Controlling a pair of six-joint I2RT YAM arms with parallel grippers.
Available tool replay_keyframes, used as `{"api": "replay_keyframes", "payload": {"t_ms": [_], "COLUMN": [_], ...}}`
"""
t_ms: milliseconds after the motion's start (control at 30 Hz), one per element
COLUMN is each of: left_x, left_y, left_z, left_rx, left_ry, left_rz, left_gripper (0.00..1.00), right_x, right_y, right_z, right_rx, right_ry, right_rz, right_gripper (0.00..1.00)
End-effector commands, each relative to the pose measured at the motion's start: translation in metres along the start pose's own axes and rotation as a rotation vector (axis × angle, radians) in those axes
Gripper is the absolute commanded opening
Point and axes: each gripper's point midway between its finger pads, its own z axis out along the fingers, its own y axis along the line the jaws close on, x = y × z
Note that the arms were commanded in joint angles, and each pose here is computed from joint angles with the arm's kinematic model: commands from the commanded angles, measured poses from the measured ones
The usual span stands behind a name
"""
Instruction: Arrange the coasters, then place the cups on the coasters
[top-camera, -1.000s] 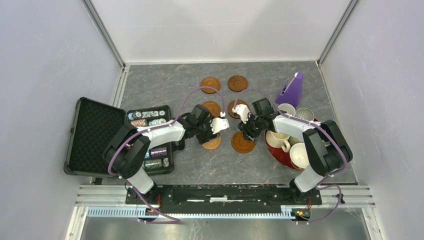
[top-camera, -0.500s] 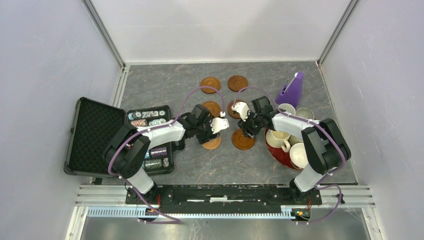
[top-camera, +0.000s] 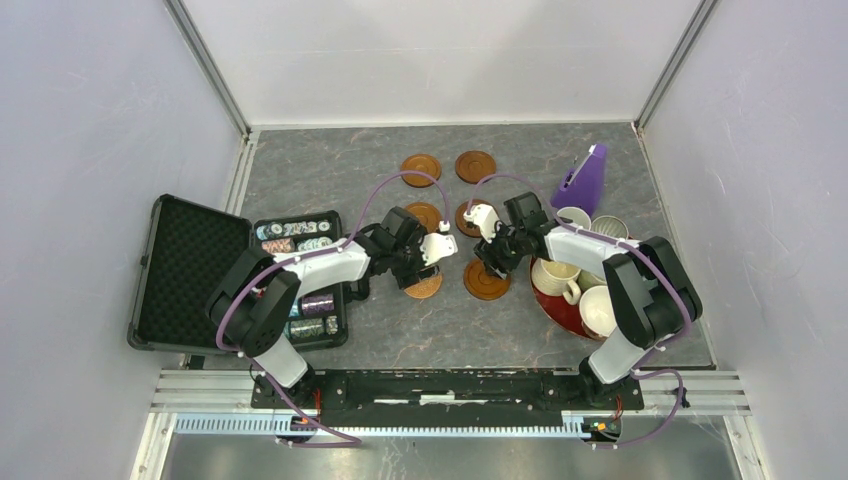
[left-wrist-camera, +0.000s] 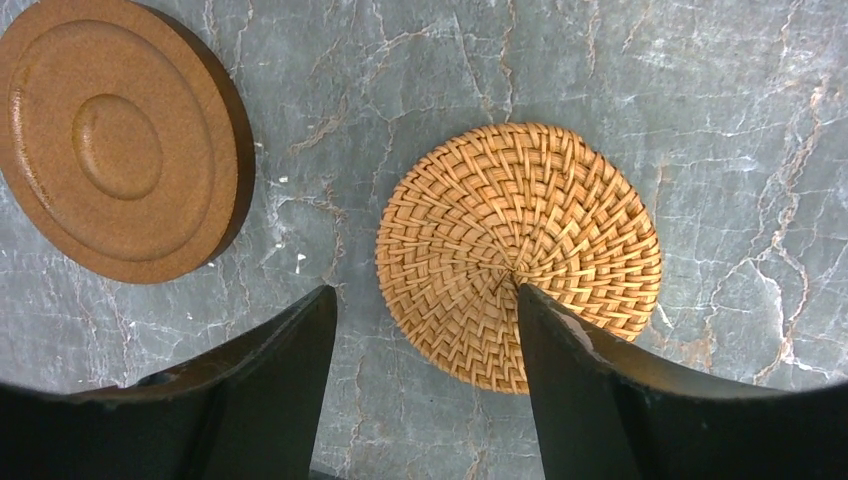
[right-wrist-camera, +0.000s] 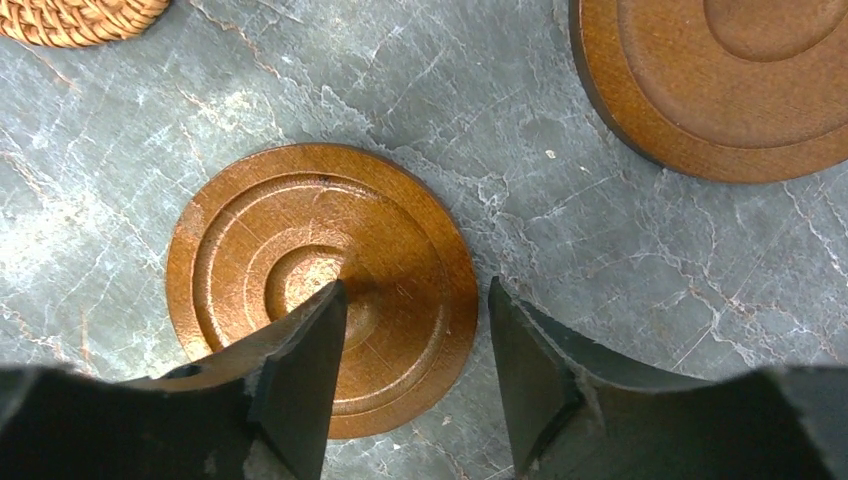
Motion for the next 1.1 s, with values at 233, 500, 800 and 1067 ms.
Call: {"api": "replay_keyframes", "payload": {"t_ms": [233,500,800,1067], "left_x": [-0.033,-0.053,-0.063,-0.067], "left_y": [0.023,0.026,0.026,0.028], "left_z": [-0.044,-0.068,-0.065,-0.061], "left_rx": [-0.081,-0.101,-0.085,-0.077], "left_ry": [-0.069,-0.129,-0.163,-0.181], "left_rz": [-0.05,-0.129,-0.181,-0.151], "left_gripper": [0.83,0.97,0.99,0.99], "right_x": [-0.081,-0.104,-0.033,0.062], "right_y": [-0.019,-0.067,-0.099,-0.099], "right_z": [-0.048,-0.128,-0.199,-0.22], "right_rx": [0.051,0.164,0.282,0.36], "right_ry": [-0.193,-0.264,-0.114,0.066], "right_rz": [-0.03,0.012,0.126,0.324], "right_gripper": [0.68,0.78,0.81,0.56]}}
